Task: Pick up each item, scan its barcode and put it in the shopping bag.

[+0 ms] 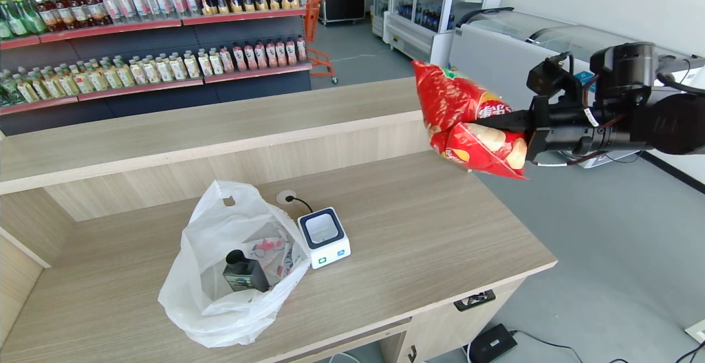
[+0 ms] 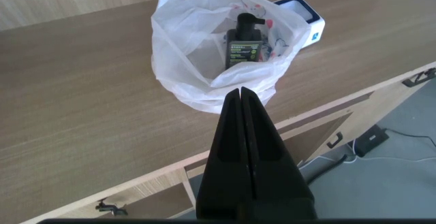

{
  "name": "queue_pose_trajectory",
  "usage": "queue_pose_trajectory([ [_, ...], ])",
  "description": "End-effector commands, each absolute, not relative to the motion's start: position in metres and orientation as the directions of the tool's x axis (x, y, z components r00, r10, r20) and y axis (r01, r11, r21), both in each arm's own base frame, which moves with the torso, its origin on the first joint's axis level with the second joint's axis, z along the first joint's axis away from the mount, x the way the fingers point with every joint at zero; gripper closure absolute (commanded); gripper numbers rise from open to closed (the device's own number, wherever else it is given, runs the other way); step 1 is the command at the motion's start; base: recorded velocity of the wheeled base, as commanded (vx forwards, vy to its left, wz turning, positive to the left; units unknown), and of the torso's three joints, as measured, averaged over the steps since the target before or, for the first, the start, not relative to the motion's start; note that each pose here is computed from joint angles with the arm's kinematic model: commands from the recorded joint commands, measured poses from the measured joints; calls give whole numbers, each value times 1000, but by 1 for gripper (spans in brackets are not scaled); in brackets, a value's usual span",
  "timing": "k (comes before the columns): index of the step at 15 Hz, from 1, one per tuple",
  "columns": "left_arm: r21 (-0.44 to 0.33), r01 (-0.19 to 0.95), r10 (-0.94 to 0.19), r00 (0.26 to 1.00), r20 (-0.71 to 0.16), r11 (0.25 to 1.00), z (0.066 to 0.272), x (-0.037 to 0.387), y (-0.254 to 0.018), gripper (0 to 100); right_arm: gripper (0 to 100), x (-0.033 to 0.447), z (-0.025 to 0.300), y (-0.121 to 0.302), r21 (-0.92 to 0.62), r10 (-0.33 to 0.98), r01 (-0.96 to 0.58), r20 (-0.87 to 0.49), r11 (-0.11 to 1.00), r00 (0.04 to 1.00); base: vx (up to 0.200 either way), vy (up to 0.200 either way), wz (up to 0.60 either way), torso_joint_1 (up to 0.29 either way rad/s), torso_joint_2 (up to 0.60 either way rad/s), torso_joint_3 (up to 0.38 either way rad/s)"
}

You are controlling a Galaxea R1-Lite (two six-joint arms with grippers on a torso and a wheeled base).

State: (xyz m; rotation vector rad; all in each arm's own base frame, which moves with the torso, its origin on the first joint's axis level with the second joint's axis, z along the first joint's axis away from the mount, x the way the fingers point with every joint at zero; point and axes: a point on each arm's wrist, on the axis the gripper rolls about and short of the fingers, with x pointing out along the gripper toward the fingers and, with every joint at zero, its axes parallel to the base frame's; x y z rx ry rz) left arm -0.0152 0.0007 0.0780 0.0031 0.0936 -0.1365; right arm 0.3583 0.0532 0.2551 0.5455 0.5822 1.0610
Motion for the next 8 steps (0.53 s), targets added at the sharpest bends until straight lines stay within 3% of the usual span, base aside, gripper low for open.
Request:
queue_pose_trajectory([
  [1, -3, 136, -136, 986, -93, 991, 78, -15, 1, 100, 100, 326, 295, 59, 583, 924, -727, -124, 362, 361, 0, 0, 0, 0, 0, 0],
  [8, -3, 136, -136, 986, -93, 991, 78, -15, 1, 100, 100, 329, 295, 50, 33, 905, -908, -102, 418, 413, 0, 0, 0, 0, 0, 0],
])
